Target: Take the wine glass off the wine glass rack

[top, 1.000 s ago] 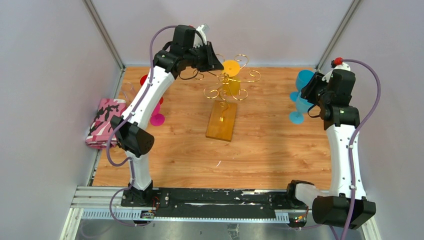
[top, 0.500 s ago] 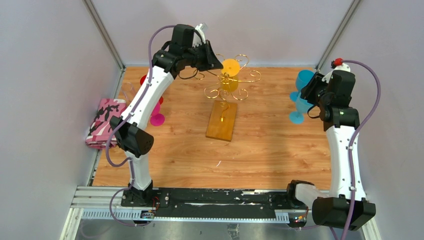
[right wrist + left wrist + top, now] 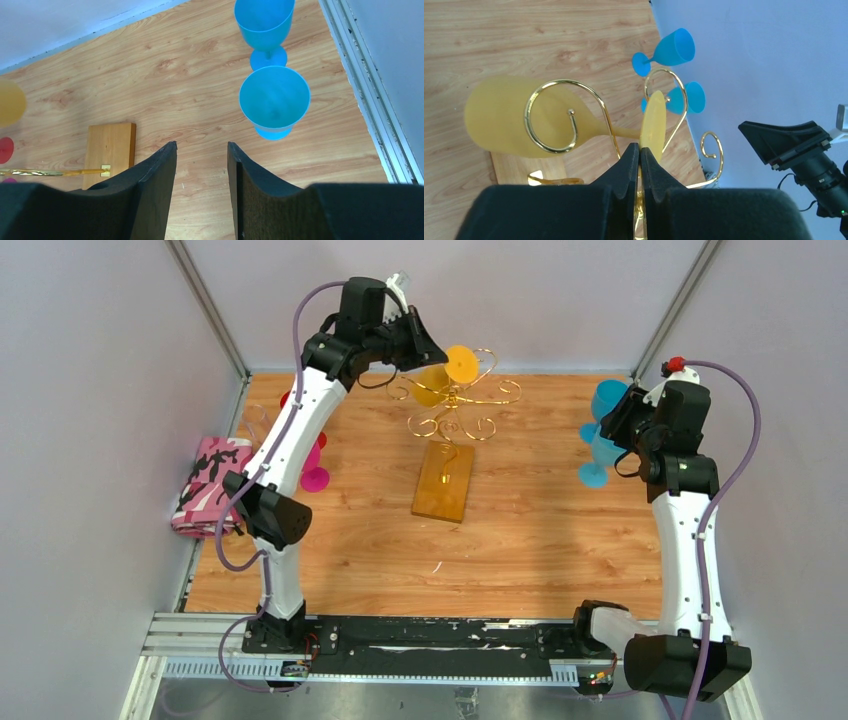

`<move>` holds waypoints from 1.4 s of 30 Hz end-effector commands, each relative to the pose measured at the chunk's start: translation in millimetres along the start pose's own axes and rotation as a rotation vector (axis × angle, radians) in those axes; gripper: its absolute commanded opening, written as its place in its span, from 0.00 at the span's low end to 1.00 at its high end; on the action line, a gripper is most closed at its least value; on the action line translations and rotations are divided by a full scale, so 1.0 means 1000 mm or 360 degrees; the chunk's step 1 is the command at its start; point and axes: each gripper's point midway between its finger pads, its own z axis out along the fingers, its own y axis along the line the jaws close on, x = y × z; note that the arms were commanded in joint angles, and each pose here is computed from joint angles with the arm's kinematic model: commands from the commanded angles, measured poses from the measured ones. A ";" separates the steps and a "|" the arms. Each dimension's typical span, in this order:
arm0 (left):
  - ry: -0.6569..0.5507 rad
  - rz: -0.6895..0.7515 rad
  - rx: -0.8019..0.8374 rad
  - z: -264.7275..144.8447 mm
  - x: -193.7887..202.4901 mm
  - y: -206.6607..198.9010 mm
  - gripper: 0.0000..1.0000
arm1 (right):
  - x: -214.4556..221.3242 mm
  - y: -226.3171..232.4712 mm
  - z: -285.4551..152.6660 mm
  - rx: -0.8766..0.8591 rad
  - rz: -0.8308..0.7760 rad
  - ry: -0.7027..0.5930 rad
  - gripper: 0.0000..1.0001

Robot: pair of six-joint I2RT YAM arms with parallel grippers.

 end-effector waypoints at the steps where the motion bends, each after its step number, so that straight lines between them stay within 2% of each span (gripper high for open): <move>1: -0.0034 -0.0072 0.0065 0.011 -0.012 0.002 0.00 | -0.001 0.001 -0.002 -0.0019 0.0026 -0.0027 0.46; 12: -0.0198 -0.0154 0.0179 0.014 -0.039 -0.002 0.00 | 0.000 0.004 -0.001 -0.0053 0.0034 -0.0034 0.46; 19: -0.0258 -0.0189 0.0164 0.024 -0.053 0.005 0.00 | 0.000 0.006 0.000 -0.0069 0.0036 -0.0035 0.46; 24: -0.0327 -0.0210 0.0272 0.031 -0.068 -0.001 0.00 | 0.002 0.009 0.000 -0.0097 0.0046 -0.0035 0.46; 32: -0.0498 -0.0121 0.0613 0.017 -0.105 -0.049 0.00 | 0.002 0.011 0.000 -0.0120 0.0054 -0.0054 0.47; 39: -0.0616 0.0079 0.0990 -0.034 -0.111 -0.110 0.00 | 0.004 0.017 0.003 -0.0180 0.0065 -0.0061 0.47; 42: -0.0613 0.0095 0.1168 -0.059 -0.107 -0.132 0.00 | 0.001 0.022 0.002 -0.0235 0.0050 -0.0107 0.47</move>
